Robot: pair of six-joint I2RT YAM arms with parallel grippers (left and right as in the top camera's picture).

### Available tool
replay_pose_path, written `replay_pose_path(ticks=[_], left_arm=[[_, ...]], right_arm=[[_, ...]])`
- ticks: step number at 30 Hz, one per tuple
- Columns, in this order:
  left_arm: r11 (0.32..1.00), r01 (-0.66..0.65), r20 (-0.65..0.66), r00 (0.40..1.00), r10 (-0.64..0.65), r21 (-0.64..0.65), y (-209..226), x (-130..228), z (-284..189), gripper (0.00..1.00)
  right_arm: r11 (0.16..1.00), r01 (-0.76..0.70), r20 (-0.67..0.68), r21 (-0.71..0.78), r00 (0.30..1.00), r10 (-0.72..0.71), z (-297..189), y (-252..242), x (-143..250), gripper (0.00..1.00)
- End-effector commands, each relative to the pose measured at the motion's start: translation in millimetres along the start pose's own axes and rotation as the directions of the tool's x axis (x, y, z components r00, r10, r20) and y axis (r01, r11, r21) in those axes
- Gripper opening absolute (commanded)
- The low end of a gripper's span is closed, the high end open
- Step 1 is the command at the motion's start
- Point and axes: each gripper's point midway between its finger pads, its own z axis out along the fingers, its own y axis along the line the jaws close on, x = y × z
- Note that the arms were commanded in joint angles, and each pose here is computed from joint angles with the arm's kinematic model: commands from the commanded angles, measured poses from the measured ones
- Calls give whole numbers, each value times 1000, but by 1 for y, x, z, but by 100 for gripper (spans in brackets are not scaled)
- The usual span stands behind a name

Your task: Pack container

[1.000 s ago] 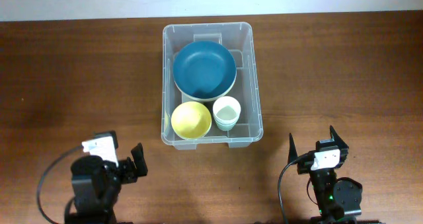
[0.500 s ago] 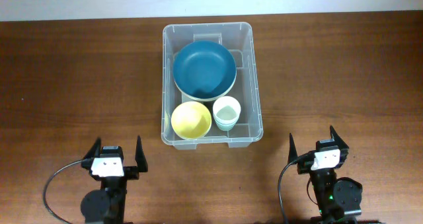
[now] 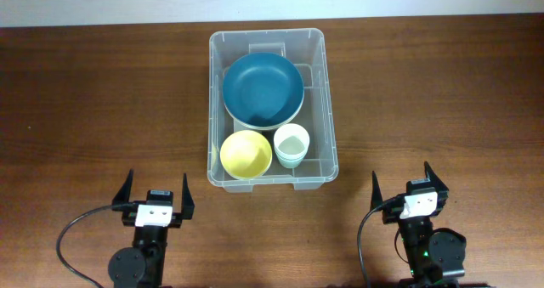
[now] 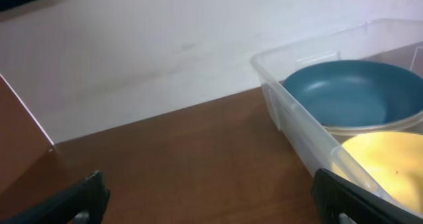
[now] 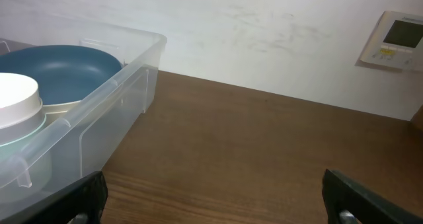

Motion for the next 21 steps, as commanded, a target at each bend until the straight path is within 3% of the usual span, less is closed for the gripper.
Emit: replay_pose_path(ticks=[1,17,21], left_arm=[[999,-10,-56,998,12,40,-9,16,-1,100],[999,24,-56,998,-22,37,-9,16,-1,100],[995,92,-58,994,-90,33,-9,16,-1,100]], right_arm=[[1000,6,-2,0,1000,-6,0,0,2,99],[1000,6,-3,0,1000,-6,0,0,2,99],[1000,6,-3,0,1000,-6,0,0,2,99]])
